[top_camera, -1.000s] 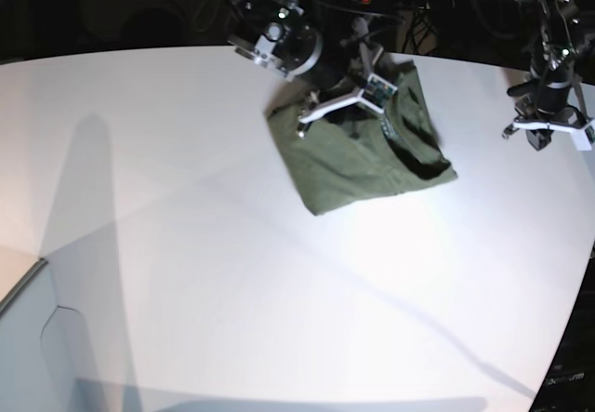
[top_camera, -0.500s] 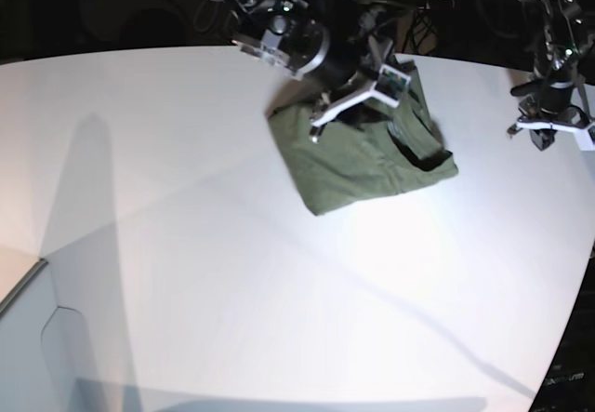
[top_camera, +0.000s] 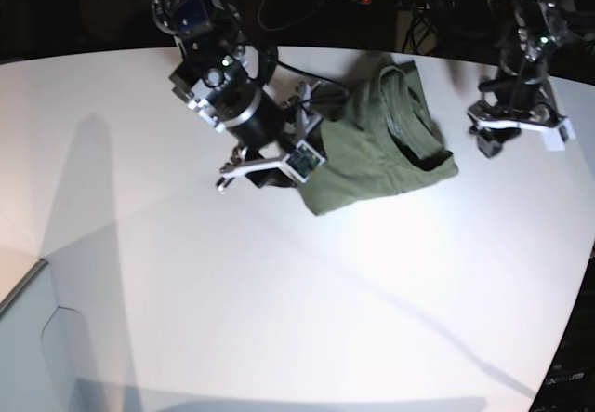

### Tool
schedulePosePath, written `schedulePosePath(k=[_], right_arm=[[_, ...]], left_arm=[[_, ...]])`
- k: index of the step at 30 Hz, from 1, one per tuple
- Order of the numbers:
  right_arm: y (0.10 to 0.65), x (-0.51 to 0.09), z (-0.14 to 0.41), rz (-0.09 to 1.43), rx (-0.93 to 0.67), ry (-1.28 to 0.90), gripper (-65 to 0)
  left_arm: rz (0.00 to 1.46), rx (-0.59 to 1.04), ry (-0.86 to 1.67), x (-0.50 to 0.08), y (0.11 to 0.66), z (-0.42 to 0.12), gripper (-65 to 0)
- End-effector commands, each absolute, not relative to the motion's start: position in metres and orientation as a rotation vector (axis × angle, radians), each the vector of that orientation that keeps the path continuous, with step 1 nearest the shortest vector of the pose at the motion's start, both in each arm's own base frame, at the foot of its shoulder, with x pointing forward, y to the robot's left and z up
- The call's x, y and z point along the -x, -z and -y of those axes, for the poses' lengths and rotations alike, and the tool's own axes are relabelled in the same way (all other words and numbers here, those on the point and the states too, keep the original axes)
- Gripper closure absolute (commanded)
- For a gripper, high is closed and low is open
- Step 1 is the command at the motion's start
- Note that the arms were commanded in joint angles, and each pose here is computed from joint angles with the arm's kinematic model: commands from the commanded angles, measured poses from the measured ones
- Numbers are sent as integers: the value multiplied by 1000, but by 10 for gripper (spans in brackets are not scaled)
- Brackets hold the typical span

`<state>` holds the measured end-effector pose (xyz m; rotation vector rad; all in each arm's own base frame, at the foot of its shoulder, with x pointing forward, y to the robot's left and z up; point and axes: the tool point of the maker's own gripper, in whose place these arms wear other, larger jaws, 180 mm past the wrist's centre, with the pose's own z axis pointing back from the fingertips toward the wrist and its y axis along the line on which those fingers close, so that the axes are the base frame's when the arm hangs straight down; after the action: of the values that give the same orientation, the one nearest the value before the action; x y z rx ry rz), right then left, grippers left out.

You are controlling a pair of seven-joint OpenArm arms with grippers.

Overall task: Layout the t-shirt on the table in an organized manner, then fold the t-shirt properly
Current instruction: 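Lower the bundle onto the table and open the right gripper, then grasp the bundle edge with the left gripper and tuck it in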

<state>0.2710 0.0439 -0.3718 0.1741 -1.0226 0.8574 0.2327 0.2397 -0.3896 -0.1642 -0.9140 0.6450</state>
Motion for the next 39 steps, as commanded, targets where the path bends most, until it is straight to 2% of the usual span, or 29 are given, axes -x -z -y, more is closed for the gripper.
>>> schedulePosePath(k=[1, 11, 13, 17, 23, 25, 29, 33, 39], right_arm=[[356, -279, -51, 1083, -192, -848, -290], [355, -281, -51, 1086, -189, -849, -290], [355, -281, -51, 1086, -189, -849, -290], [355, -281, -50, 1086, -187, -850, -290], [356, -281, -50, 1084, -187, -850, -290], [356, -281, -50, 1084, -187, -850, -290], [356, -281, -50, 1084, -187, -850, -290], [356, -281, -50, 1084, -187, -850, -290], [356, -281, -50, 1084, -187, -850, -290]], left_arm=[[923, 180, -645, -236, 386, -234, -284], [813, 357, -534, -236, 400, -146, -282], [792, 361, -547, -229, 405, -139, -282], [765, 361, -555, -220, 412, -137, -233], [770, 361, -553, -222, 411, -137, -228], [771, 362, -553, -223, 411, -137, -190], [729, 363, -563, -219, 426, -135, 0], [721, 361, -554, -222, 430, -140, 0], [813, 345, -518, -222, 394, -146, 0]])
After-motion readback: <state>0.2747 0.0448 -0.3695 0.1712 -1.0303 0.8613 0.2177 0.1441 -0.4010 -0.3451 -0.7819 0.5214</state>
